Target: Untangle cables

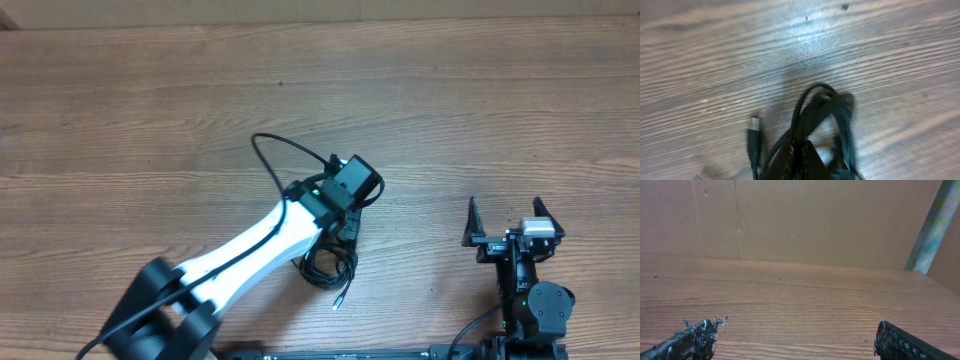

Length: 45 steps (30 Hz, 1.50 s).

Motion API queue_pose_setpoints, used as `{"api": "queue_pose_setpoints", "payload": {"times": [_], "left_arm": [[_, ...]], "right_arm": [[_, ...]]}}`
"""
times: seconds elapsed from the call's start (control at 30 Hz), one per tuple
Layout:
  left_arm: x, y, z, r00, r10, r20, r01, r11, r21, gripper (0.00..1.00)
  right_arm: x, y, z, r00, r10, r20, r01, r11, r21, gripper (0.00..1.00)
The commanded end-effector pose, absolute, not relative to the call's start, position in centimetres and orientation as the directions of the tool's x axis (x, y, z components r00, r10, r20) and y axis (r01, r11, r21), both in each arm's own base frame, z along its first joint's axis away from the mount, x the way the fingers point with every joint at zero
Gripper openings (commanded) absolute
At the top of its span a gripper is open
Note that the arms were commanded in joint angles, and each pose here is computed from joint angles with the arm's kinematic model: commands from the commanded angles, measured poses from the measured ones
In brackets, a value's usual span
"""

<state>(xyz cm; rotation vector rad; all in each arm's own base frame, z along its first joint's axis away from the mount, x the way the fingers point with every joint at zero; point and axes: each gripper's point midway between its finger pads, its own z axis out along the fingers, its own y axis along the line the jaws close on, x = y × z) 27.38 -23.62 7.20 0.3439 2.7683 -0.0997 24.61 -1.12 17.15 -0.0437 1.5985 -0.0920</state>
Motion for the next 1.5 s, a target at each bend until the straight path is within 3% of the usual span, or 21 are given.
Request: {"api": "queue_pose_setpoints", "payload": {"times": [0.0, 0.6, 0.83, 1.1, 1.47], "left_arm": [[28.0, -23.5, 11.2, -0.87, 0.22, -0.442, 0.26, 0.965, -0.03, 0.04], [27.0, -22.3, 13.3, -0.855, 0.244, -0.457, 0.283, 0.959, -0.018, 0.04], [27.1, -22.4, 13.4, -0.808, 0.369, -0.46, 0.396, 0.917, 0.041, 0.04], [25.5, -25.1, 14.7, -0.755, 0.474, -0.454, 0.559, 0.826, -0.068, 0.04], [25.7, -26.2, 17.0, -0.656, 0.571, -0.493, 0.672, 0.74, -0.036, 0.04]], "right_arm": [[24.7, -1.2, 16.8, -0.034, -0.082, -0.996, 0.035, 0.996, -0.083, 1.0], [24.7, -1.2, 16.8, -0.034, -0.082, -0.996, 0.035, 0.996, -0.083, 1.0], [24.7, -1.2, 16.8, -0.034, -0.082, -0.996, 0.035, 0.996, -0.083, 1.0], [24.7, -1.2, 16.8, -0.034, -0.082, -0.996, 0.035, 0.996, -0.083, 1.0], [24.7, -1.2, 16.9, -0.03, -0.083, -0.996, 0.035, 0.996, -0.084, 1.0]]}}
